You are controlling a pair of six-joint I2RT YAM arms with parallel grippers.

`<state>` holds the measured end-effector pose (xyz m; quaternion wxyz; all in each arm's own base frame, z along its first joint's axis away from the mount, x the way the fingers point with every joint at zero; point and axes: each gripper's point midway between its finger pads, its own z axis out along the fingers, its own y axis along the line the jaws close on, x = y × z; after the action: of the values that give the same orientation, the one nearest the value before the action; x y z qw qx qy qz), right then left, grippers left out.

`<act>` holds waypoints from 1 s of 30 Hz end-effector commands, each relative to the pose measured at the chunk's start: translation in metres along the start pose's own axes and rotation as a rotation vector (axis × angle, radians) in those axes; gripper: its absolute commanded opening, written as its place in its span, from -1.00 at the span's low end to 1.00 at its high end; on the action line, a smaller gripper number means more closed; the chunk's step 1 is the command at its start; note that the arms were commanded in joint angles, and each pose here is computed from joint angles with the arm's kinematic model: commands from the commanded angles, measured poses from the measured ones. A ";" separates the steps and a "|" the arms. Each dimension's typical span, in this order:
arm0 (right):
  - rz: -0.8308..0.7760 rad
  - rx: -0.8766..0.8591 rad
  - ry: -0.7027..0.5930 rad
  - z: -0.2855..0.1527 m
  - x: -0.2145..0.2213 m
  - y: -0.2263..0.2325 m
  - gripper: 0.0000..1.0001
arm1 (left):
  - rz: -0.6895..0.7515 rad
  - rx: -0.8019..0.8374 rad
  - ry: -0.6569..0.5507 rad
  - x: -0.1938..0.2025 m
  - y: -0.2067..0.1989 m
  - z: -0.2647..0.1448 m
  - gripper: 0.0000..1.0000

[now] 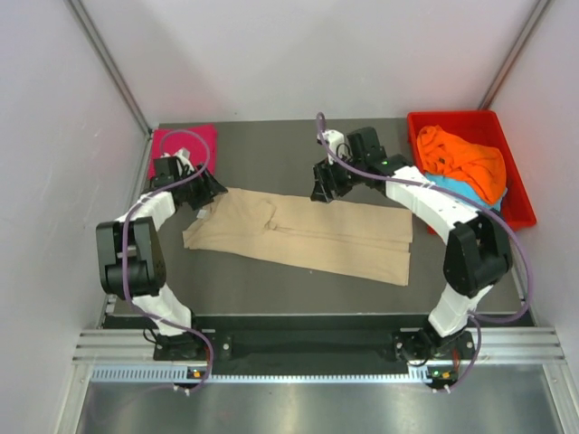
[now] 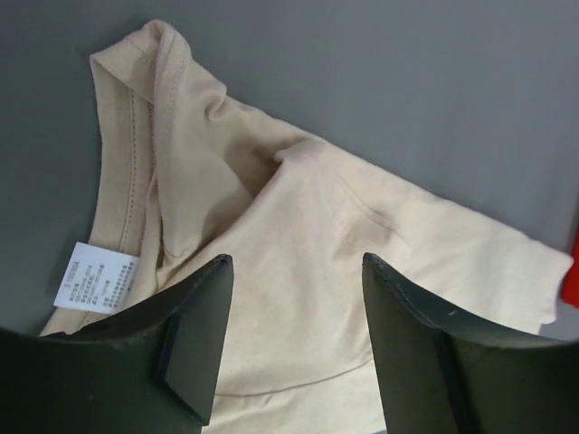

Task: Fold and stack the t-shirts
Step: Fold the tshirt

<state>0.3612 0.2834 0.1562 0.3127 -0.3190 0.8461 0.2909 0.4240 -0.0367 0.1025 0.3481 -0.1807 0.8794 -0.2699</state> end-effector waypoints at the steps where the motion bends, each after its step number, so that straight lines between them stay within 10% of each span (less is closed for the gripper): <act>1: -0.087 -0.016 -0.123 -0.033 -0.038 0.026 0.29 | 0.102 0.031 -0.054 -0.021 -0.009 0.010 0.29; 30: -0.129 -0.071 -0.146 -0.066 -0.027 0.084 0.31 | 0.297 0.023 -0.046 -0.022 -0.024 0.067 0.38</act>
<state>0.2956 0.2895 0.2232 0.3513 -0.3543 0.8078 0.3139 0.4760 -0.0550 0.0757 0.3867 -0.0857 0.8935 -0.2114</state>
